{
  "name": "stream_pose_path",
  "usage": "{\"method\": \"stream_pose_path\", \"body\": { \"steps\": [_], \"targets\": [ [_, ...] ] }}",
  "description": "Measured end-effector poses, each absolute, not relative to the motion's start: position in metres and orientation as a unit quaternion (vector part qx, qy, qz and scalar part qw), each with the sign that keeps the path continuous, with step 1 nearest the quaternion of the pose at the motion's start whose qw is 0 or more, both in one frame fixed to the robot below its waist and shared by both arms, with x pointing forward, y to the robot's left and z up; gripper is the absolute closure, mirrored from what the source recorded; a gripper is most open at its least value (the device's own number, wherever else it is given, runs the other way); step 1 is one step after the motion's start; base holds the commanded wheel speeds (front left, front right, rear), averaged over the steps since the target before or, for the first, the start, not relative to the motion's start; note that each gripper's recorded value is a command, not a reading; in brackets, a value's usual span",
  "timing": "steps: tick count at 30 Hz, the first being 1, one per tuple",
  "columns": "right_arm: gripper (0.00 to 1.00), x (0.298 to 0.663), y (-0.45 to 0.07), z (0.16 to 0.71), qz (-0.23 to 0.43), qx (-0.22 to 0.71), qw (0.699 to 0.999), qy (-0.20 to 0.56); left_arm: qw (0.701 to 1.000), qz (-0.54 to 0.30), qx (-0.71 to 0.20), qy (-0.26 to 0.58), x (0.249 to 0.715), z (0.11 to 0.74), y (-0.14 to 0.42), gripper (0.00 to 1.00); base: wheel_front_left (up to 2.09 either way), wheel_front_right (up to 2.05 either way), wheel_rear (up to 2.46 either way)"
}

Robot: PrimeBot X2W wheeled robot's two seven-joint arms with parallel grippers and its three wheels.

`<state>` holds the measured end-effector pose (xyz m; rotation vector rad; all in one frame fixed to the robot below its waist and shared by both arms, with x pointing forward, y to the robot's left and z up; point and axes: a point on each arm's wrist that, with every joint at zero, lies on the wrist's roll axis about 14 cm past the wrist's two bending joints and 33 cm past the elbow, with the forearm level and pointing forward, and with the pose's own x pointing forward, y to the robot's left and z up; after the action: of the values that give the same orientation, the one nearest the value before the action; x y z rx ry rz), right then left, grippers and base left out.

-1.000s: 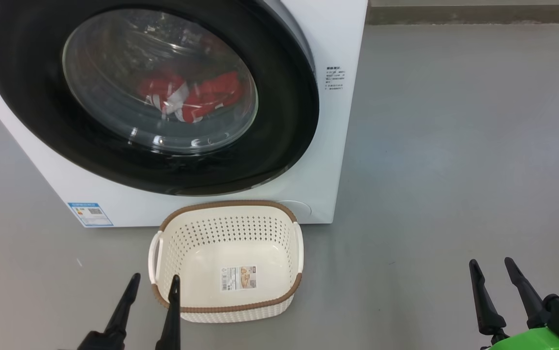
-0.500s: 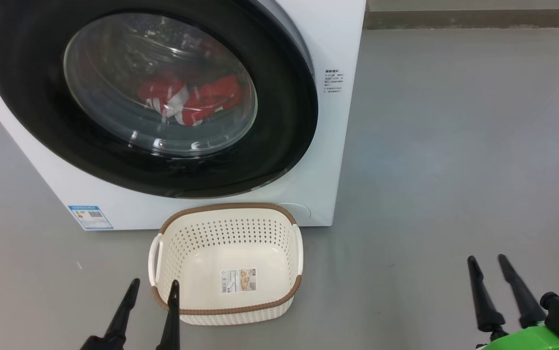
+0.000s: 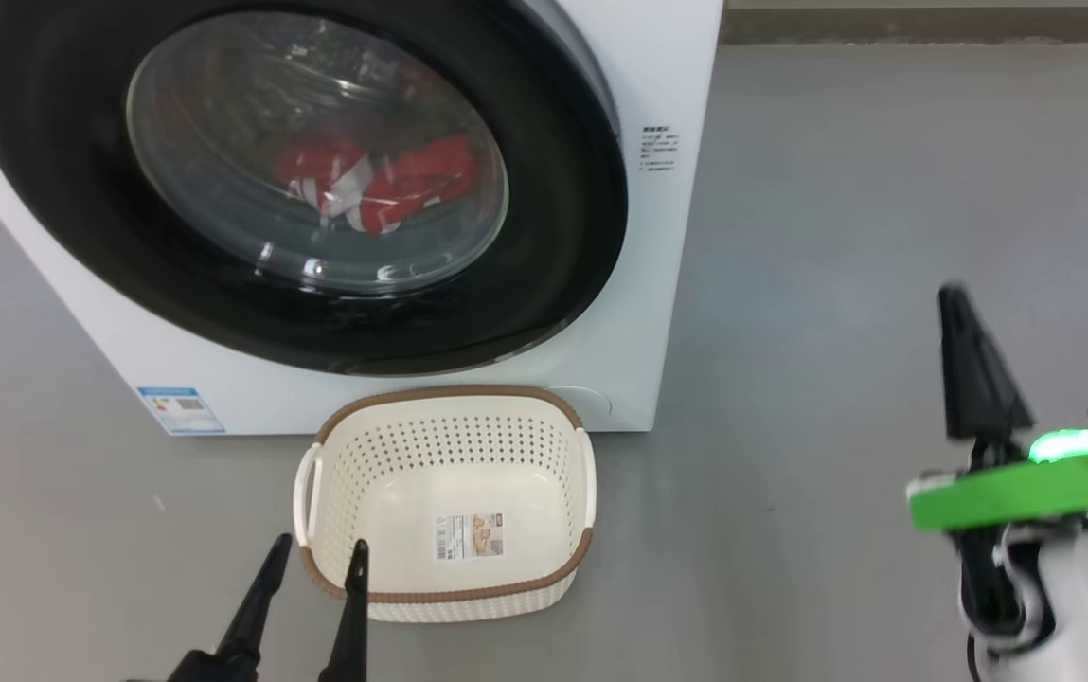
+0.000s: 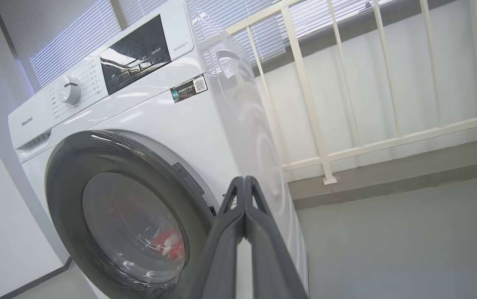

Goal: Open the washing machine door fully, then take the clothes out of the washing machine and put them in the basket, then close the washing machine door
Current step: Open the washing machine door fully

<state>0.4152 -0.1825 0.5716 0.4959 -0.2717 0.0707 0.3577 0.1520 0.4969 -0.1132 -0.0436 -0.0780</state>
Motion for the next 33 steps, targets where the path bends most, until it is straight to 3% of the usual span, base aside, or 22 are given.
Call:
{"method": "stream_pose_path", "body": {
  "steps": [17, 23, 33],
  "targets": [
    [1.0, 0.506, -0.15, 0.659, 0.117, 0.291, 0.925, -0.213, 0.998, -0.032, -0.055, -0.017, 0.375, 0.493, 0.158, 0.0, 0.0, 0.0, 0.0],
    [1.0, 0.534, -0.125, 0.651, 0.155, 0.314, 0.921, -0.169, 0.998, -0.029, -0.054, -0.01, 0.379, 0.488, 0.159, 0.0, 0.0, 0.0, 0.0],
    [1.0, 0.568, -0.09, 0.643, 0.22, 0.404, 0.886, -0.061, 0.998, -0.022, -0.054, -0.005, 0.386, 0.485, 0.163, 0.0, 0.0, 0.0, 0.0]
  ]
}}
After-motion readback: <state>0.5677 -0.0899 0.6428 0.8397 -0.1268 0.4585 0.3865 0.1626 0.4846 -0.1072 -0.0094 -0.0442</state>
